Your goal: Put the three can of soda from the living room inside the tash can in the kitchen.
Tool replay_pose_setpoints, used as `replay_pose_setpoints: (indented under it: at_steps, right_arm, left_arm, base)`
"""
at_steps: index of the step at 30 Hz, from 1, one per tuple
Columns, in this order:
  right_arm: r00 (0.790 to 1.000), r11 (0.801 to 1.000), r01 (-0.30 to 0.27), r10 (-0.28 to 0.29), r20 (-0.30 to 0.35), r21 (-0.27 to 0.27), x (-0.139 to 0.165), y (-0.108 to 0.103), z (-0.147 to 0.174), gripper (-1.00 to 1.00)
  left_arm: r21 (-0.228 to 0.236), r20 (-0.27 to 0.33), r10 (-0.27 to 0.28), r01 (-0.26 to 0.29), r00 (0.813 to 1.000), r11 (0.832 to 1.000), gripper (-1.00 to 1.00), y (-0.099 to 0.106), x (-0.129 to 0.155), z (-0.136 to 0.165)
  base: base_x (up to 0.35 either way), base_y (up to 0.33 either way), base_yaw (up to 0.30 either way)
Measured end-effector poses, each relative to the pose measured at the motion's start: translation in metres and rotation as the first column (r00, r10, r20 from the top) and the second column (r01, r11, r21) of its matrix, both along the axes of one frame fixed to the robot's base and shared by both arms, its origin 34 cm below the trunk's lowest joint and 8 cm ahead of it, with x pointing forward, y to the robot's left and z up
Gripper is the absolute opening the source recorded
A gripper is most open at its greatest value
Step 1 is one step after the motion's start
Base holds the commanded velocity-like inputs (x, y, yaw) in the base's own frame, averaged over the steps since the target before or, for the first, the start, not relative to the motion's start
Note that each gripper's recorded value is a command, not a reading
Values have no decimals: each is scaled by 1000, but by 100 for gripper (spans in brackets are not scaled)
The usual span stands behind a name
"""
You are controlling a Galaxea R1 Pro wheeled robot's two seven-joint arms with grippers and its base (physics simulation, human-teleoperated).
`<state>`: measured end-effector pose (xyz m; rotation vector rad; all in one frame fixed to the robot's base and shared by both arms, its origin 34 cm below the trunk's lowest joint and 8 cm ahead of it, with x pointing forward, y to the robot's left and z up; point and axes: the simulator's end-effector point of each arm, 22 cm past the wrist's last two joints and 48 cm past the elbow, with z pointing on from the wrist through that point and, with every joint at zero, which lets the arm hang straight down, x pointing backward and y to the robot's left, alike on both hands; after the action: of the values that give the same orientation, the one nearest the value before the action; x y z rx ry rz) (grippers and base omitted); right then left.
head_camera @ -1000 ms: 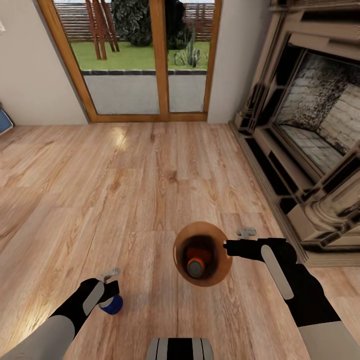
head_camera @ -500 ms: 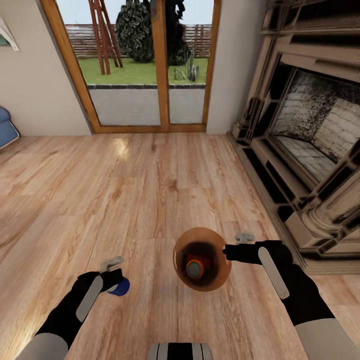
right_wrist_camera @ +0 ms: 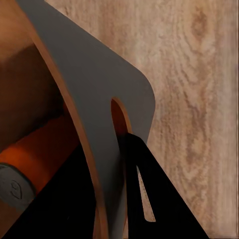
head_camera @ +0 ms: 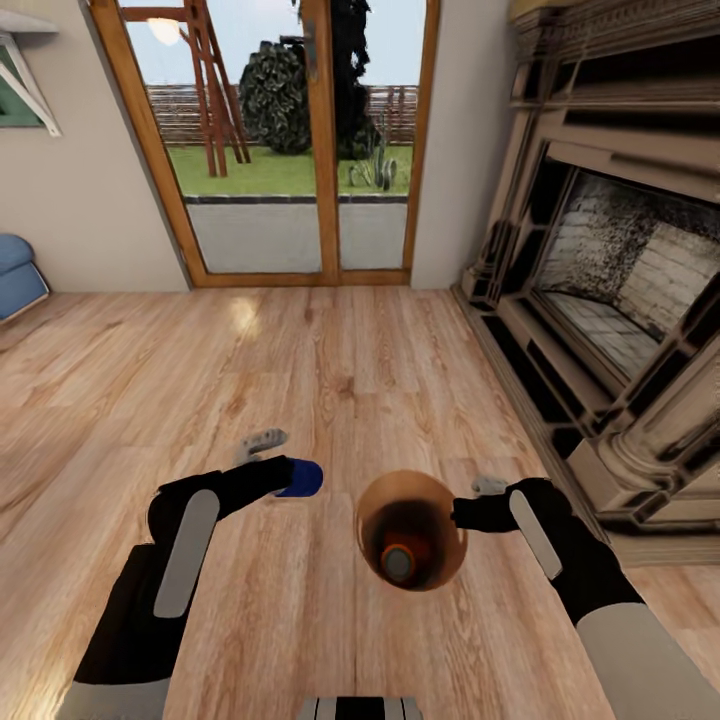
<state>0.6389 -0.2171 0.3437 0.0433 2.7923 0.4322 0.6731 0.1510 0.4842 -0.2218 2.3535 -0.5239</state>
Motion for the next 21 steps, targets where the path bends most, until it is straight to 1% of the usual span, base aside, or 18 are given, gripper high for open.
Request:
replay_pose_setpoints:
  at_steps: [1,2,6,7,8,9,10,11,12,13,14,16,17,18,20,21]
  right_arm:
    - [1000,1000,0,0,2,-6,1,-1,1,-100]
    - [1000,1000,1,-1,2,-4,1,-1,3,-100]
    - [1000,1000,8,-8,6,23,3,4,11,-100]
    - [1000,1000,19,-19,-7,22,0,3,9,-100]
    - [1000,1000,21,-21,-8,4,1,-1,9,-100]
    - [1000,999,26,-26,-6,-22,2,-7,9,-100]
    - [1000,998,25,-25,-3,-49,3,-13,10,-100]
    - [1000,997,27,-27,-1,-71,5,-17,11,-100]
    - [1000,996,26,-26,3,-84,6,-19,13,-100]
    - [1000,996,27,-26,6,-84,6,-18,15,-100]
    - [1000,997,28,-28,9,-72,7,-15,18,-100]
    - [1000,999,28,-28,15,-38,8,-4,24,-100]
    - [1000,999,23,-23,19,-29,8,2,27,-100]
    - [1000,999,10,-9,23,-32,7,9,29,-100]
    - [999,999,-31,33,28,-43,4,27,31,-100]
    - [999,999,-41,42,31,-31,3,34,34,-100]
  left_arm:
    - [5,7,-5,5,1000,1000,-100,-3,1,4]
    - [-3,16,-17,17,1000,1000,-100,-11,2,10]
    - [-15,42,-49,49,998,999,-100,-29,1,26]
    - [-28,51,-76,77,996,997,-100,-44,-1,32]
    - [-25,57,-86,88,995,996,-100,-49,-2,35]
    - [-28,65,-110,112,992,993,-100,-61,-5,39]
    - [-26,70,-124,126,990,992,-100,-68,-6,43]
    - [-31,80,-164,167,983,985,-100,-87,-12,48]
    - [-31,86,-179,182,980,983,-100,-93,-14,52]
    - [-41,93,-206,210,974,977,-100,-106,-18,56]
    - [-60,100,-234,241,967,969,-100,-119,-24,61]
    - [-82,108,-282,291,953,953,-100,-142,-35,68]
    - [-84,110,-304,314,946,946,-100,-151,-40,70]
    - [-82,108,-325,335,939,939,-100,-159,-45,70]
    - [-76,92,-368,375,925,924,-100,-175,-57,65]
    - [-71,88,-378,384,922,921,-100,-178,-60,64]
  base:
    - [0,0,0]
    - [0,0,0]
    - [0,0,0]
    - [0,0,0]
    - [0,0,0]
    - [0,0,0]
    - [0,0,0]
    - [0,0,0]
    - [0,0,0]
    - [0,0,0]
    - [0,0,0]
    - [0,0,0]
    - [0,0,0]
    - [0,0,0]
    - [0,0,0]
    - [0,0,0]
